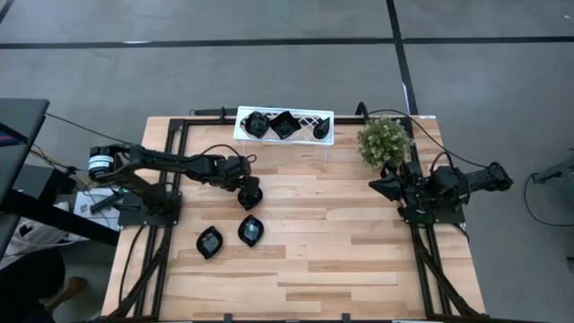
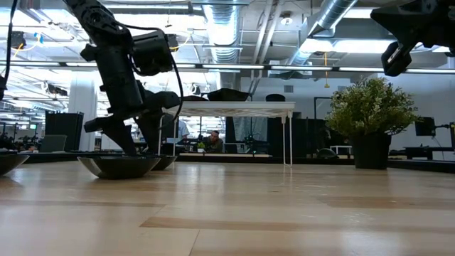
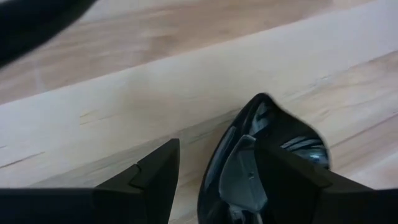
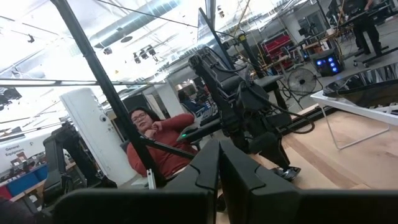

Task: Pick & Place Mini shaped plates
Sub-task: Stack the black leaf shaped plate on top of the black leaf shaped plate on the shelf

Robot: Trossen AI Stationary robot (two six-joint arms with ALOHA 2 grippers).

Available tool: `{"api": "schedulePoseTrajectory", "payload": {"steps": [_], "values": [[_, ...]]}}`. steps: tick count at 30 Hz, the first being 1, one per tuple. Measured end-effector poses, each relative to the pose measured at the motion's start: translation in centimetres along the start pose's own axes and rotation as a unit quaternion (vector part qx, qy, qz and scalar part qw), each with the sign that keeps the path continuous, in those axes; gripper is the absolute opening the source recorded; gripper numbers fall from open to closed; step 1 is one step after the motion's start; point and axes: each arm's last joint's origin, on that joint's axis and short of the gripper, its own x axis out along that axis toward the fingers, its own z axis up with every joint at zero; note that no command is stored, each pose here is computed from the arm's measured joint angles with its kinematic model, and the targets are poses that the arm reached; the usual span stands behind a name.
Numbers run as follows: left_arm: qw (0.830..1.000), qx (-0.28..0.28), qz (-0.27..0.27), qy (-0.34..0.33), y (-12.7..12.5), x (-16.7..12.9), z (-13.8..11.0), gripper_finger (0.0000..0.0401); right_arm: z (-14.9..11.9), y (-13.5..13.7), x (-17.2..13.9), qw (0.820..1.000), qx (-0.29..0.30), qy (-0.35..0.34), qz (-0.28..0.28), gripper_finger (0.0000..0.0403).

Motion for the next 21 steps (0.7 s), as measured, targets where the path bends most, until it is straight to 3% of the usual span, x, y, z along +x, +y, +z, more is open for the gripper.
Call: {"api": "schedulePoseTrajectory", "payload": {"steps": [14, 21], "values": [[1.000, 0.000, -0.001, 0.029, -0.1, 1.3, -0.3, 0.0207, 0.0, 0.0, 0.0, 1.000, 0.001, 0.000, 0.000, 0.0007], [1.000, -0.001, -0.006, 0.029, -0.2, 1.3, -0.2, 0.0154, 0.0, 0.0, 0.0, 1.000, 0.001, 0.000, 0.000, 0.0007]]}}
